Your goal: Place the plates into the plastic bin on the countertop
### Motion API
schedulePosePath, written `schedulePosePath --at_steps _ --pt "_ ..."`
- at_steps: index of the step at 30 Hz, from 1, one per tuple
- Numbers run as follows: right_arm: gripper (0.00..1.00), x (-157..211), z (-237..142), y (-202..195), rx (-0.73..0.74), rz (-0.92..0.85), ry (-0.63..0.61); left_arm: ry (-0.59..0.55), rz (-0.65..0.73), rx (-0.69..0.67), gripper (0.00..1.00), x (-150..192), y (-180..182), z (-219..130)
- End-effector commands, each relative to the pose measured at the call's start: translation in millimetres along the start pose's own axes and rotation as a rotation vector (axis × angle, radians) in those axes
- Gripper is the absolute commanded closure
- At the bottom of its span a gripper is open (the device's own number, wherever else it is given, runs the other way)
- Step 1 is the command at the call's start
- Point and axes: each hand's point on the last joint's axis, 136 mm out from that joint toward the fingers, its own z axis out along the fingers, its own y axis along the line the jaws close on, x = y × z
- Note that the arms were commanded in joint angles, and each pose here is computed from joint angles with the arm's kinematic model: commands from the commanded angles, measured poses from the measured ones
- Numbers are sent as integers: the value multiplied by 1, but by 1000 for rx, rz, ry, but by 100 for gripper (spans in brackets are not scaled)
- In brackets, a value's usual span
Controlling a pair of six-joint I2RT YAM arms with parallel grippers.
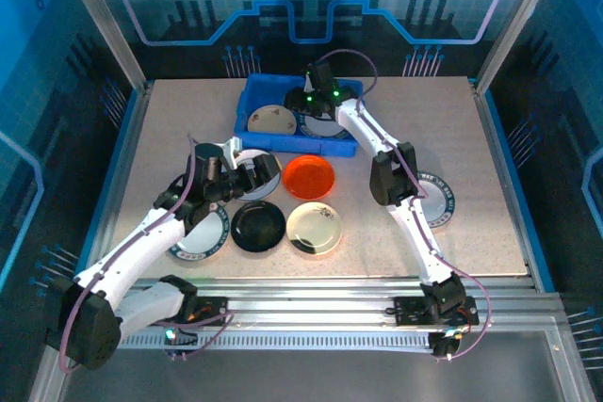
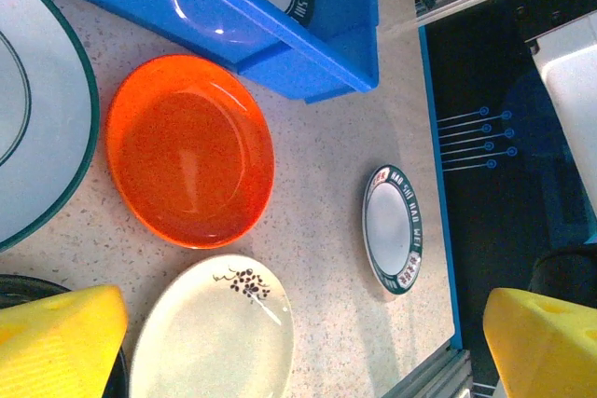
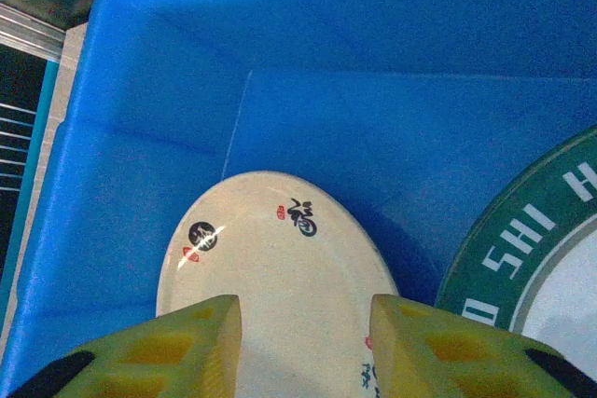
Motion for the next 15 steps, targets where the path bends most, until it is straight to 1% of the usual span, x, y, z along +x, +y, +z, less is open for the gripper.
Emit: schedulePosePath --at_steps 1,5,9,11,13,15 --pt "59 -1 -4 10 2 -31 -10 -14 24 30 1 -8 -10 -1" --pt "60 -9 -16 19 -12 -43 -26 -12 29 26 1 -7 -7 3" --pt "60 -23 -45 32 -43 -64 -61 -2 37 23 1 -6 -4 12" --pt "60 -26 -71 38 -56 -81 -84 3 53 28 1 -4 -7 16" --pt "60 -28 -106 43 -67 -92 -143 8 91 38 1 -2 -14 22" --pt "59 -19 -135 35 -44 -89 -178 16 133 32 1 0 -20 28"
